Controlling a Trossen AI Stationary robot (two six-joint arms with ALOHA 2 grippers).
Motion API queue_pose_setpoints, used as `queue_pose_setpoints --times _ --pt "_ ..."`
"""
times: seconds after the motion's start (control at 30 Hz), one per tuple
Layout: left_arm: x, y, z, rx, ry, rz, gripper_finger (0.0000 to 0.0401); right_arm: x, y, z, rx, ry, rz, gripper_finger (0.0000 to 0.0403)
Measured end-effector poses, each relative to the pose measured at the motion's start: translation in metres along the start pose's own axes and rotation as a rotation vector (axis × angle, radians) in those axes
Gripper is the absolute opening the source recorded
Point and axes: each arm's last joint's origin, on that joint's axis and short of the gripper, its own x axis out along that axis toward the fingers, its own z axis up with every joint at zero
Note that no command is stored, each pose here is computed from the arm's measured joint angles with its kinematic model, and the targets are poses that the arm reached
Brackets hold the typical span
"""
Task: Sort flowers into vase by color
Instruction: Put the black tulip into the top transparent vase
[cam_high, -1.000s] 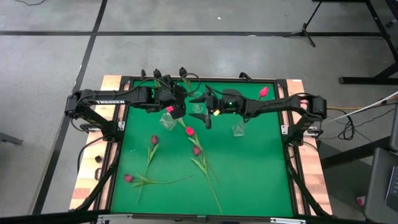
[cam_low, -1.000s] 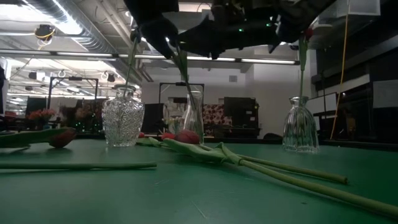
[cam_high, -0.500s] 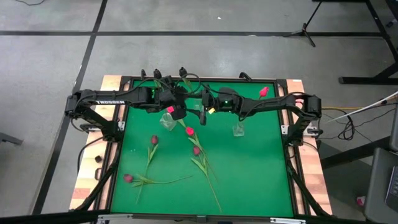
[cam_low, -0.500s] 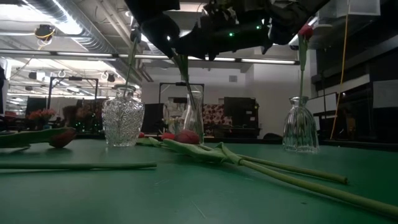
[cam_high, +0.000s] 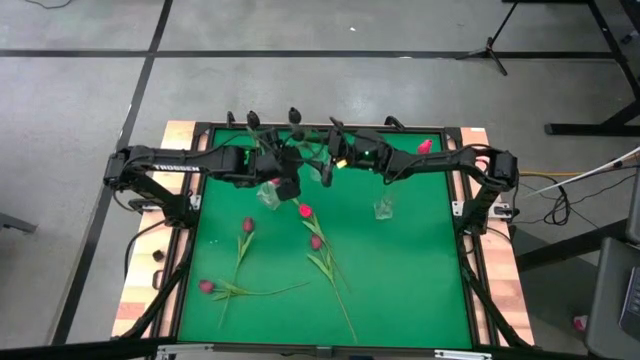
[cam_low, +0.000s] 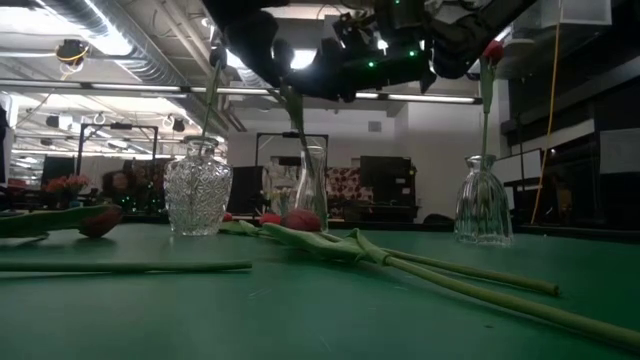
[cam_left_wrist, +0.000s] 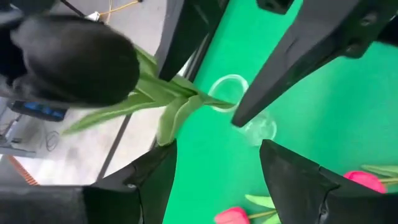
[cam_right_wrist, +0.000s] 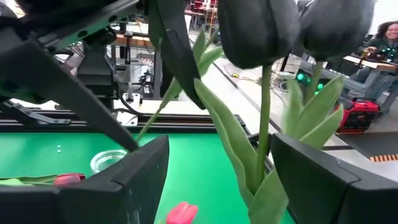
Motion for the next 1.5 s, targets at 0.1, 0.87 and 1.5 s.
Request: queue_pose_setpoints --times 0.1,0.87,1.5 --pt "-0.005 -0.006 0.000 -0.022 -0.012 -0.017 0.0228 0.000 0.000 0.000 0.000 0.000 0.001 0.0282" --pt "-0.075 -0.077 -0.009 -0.040 -0.186 -0.146 0.0228 -0.013 -0.005 0.010 -0.020 0.104 -0.135 0.0282" --pt "-0.158 -0.093 -0.036 -0.254 -0.371 -0.298 0.0228 -0.128 -0.010 0.105 -0.053 0.128 -0.146 0.0282"
